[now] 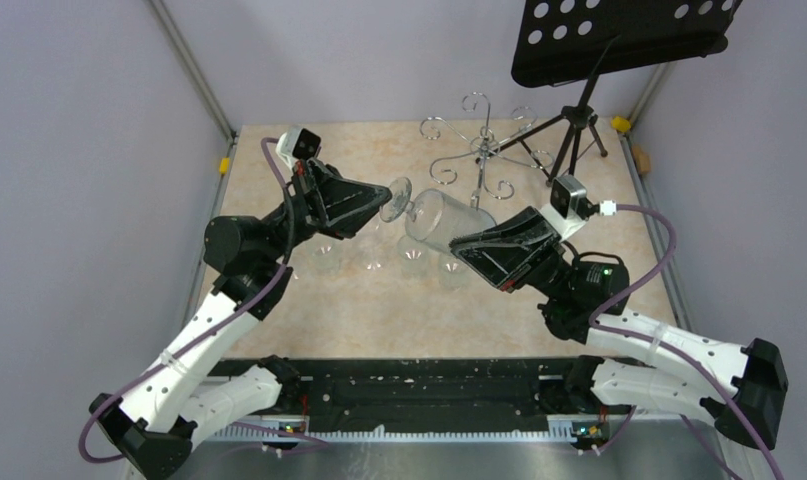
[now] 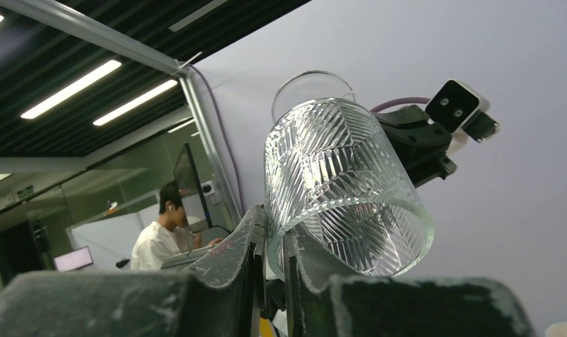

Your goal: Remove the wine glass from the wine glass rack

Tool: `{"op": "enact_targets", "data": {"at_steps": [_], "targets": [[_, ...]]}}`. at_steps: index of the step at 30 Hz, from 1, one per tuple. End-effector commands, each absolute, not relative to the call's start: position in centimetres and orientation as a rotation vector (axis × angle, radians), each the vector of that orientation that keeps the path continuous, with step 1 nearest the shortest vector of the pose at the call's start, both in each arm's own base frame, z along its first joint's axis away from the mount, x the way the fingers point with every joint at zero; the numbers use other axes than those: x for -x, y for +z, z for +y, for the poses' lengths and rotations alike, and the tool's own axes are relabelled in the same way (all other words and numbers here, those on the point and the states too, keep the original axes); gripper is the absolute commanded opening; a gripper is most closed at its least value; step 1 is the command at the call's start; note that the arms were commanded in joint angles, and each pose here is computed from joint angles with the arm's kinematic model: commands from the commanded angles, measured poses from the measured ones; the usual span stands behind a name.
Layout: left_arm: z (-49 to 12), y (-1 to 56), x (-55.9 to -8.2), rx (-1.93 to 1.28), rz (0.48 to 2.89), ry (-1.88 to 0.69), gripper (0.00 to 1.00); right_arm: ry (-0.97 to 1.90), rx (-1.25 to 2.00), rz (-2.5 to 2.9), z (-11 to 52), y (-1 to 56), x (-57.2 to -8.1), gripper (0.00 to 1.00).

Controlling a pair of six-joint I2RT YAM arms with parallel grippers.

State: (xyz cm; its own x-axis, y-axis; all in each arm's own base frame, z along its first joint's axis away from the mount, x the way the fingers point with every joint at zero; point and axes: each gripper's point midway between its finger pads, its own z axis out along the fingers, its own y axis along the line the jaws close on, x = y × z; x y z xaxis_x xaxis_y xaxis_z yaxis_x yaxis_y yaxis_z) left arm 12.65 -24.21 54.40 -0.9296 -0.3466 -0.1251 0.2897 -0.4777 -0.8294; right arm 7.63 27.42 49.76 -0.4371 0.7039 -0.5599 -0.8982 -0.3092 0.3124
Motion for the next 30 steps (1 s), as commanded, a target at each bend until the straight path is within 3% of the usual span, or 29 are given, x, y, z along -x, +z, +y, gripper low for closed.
{"op": "enact_targets", "data": {"at_steps": [1,3,5,6,7,11,17,24,30], "targets": [[-23.7,55.3,-12.6,0.056,1.253,-2.402,0.0,1.903,0.436,0.522,24.6,53.9,-5.0,0.0],[-23.6,55.5,-12.6,0.043,1.238,-2.384,0.07,1.88,0.425,0.541,24.5,53.8,-5.3,0.0],[-23.6,55.6,-12.6,0.03,1.23,-2.358,0.25,1.846,0.412,0.568,24.4,53.7,-5.7,0.0],[-23.6,55.6,-12.7,0.024,1.229,-2.314,0.51,1.776,0.381,0.617,24.0,53.6,-6.5,0.0],[-23.5,55.5,-12.8,0.025,1.228,-2.289,0.59,1.742,0.368,0.644,23.9,53.6,-6.9,0.0],[-23.5,54.6,-13.4,0.011,1.246,-2.143,0.8,1.586,0.331,0.795,23.3,52.5,-8.8,0.0],[-23.9,52.7,-15.1,-0.067,1.377,-1.82,0.89,1.336,0.33,0.999,20.4,51.4,-10.1,0.0],[-23.5,48.8,-18.6,-0.136,1.549,-1.415,0.89,1.051,0.329,1.305,16.8,47.5,-11.9,0.0],[-19.3,44.6,-22.9,-0.002,1.707,-0.957,0.89,0.802,0.452,1.684,16.1,41.1,-13.0,0.0]]}}
